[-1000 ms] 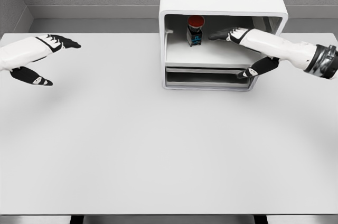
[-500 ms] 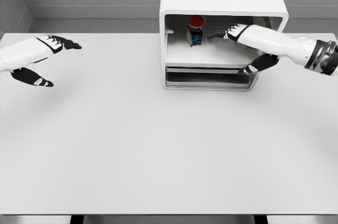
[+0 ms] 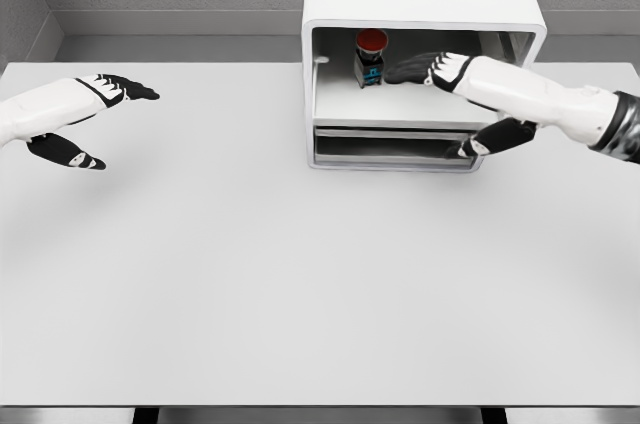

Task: Slide open multi-storey tabletop storage cabinets and put open load switch and slide close multi-storey tabletop storage cabinets

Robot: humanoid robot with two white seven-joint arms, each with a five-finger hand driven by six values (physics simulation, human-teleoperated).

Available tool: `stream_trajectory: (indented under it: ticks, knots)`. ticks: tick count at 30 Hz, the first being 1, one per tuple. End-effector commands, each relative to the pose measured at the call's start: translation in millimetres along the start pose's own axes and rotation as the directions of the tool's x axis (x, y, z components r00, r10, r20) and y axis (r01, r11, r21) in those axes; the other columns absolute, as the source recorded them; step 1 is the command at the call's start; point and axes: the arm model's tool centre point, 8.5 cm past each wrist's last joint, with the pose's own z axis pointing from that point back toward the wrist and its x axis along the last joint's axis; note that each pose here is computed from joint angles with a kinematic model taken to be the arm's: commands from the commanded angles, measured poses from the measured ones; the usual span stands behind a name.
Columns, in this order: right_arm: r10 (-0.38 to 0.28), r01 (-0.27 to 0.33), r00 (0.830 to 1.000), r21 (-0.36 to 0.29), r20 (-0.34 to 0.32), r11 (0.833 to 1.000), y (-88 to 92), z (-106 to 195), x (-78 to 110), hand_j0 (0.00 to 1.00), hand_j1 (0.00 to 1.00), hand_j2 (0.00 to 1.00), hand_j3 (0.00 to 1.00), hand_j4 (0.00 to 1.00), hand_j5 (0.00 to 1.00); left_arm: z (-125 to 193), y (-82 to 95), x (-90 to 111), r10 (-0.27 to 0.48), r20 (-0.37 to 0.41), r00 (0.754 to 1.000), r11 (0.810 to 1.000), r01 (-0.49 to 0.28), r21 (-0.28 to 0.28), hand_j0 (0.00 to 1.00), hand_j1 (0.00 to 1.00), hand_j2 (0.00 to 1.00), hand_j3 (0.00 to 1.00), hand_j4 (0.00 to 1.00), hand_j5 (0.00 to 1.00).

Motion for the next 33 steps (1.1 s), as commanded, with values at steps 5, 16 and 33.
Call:
stream_trajectory:
  ticks: [5,16,33]
  knots:
    - [0.021,-0.021,1.0,0.031,-0.018,0.999,-5.4,23,10.4,1.0,1.0,1.0,1.0,1.0,1.0,0,0.8,0,0.004,0.0,1.0,1.0,-0.004,0.004,1.0,1.0,1.0,1.0,1.0,1.0]
    - [0.039,-0.039,0.999,-0.005,-0.004,0.999,-11.3,25,19.8,0.86,0.86,0.86,0.86,0.86,0.86,1,1.2,-1,0.004,-0.002,1.0,1.0,-0.004,0.005,1.0,1.0,1.0,1.0,1.0,1.0]
    - [0.0,-0.008,0.996,0.082,0.087,0.997,21.0,-8,33.0,0.76,0.76,0.76,0.76,0.76,0.76,1,1.2,-1,0.004,-0.002,1.0,1.0,-0.004,0.005,1.0,1.0,1.0,1.0,1.0,1.0]
